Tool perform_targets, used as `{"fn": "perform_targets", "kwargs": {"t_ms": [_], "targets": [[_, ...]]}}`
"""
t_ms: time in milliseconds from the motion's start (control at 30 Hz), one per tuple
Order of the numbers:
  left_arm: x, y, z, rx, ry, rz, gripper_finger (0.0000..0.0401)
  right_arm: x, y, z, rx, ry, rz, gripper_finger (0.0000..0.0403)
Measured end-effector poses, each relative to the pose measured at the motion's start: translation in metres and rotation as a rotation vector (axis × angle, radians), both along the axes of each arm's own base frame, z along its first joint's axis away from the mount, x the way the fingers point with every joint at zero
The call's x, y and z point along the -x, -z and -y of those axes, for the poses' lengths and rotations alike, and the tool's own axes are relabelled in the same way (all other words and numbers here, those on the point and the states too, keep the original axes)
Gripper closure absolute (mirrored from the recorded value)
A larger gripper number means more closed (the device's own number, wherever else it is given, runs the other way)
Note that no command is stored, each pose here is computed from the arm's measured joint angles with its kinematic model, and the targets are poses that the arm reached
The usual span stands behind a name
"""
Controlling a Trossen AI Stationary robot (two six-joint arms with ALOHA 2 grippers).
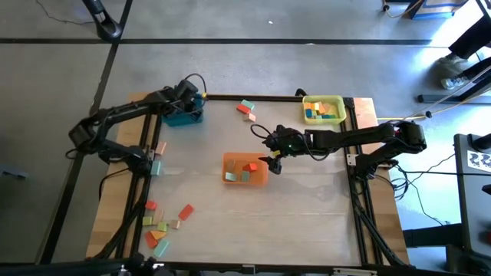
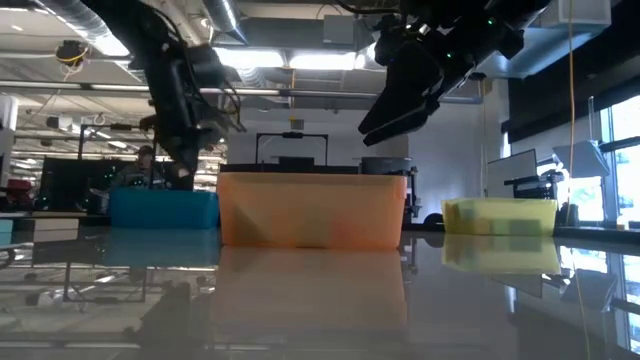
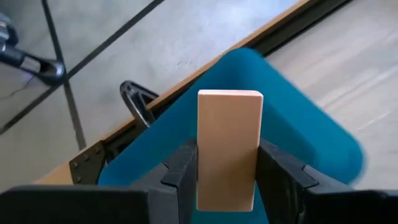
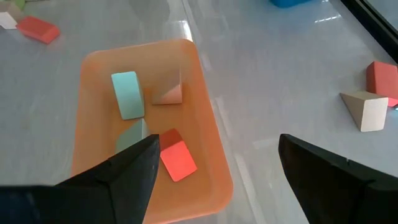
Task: Sort blocks by size
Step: Put the brown rectangular block into the blue bin, then put the blue rectangular block into the blue bin
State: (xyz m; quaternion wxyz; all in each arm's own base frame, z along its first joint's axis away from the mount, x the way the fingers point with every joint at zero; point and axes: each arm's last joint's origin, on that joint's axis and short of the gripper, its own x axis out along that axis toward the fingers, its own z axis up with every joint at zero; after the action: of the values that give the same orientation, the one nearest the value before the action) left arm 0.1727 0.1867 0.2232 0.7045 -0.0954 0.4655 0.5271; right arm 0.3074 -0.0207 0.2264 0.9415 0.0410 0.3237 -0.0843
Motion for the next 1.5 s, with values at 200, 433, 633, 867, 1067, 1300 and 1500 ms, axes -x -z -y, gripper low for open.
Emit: {"fn": "perform_targets", "kwargs": {"t_ms": [200, 433, 633, 867, 1067, 1300, 1500], "targets": [[0.002, 0.017, -0.014, 0.063, -0.028, -0.015, 0.0274, 0.0, 0.0, 0.0, 0.0, 0.0, 0.0, 0.0077], [0.007, 0.02, -0.019, 0.083, -0.054, -0.021, 0.0273, 0.0, 0.0, 0.0, 0.004, -0.003, -0.001, 0.0077], [0.012, 0.02, -0.018, 0.153, -0.055, 0.013, 0.0272, 0.0, 0.0, 0.0, 0.014, -0.011, -0.003, 0.0077], [0.013, 0.021, -0.013, 0.288, -0.009, 0.078, 0.0204, 0.0, 0.0, 0.0, 0.014, -0.011, -0.003, 0.0077], [0.012, 0.008, -0.007, 0.354, -0.038, 0.04, 0.0181, 0.0, 0.0, 0.0, 0.013, -0.011, -0.003, 0.0077], [0.003, -0.006, 0.032, 0.439, 0.044, -0.049, 0.018, 0.0, 0.0, 0.0, -0.002, 0.001, 0.0, 0.0077], [0.0, -0.009, 0.071, 0.497, 0.048, -0.208, 0.018, 0.0, 0.0, 0.0, -0.002, 0.001, 0.0, 0.0077]]}}
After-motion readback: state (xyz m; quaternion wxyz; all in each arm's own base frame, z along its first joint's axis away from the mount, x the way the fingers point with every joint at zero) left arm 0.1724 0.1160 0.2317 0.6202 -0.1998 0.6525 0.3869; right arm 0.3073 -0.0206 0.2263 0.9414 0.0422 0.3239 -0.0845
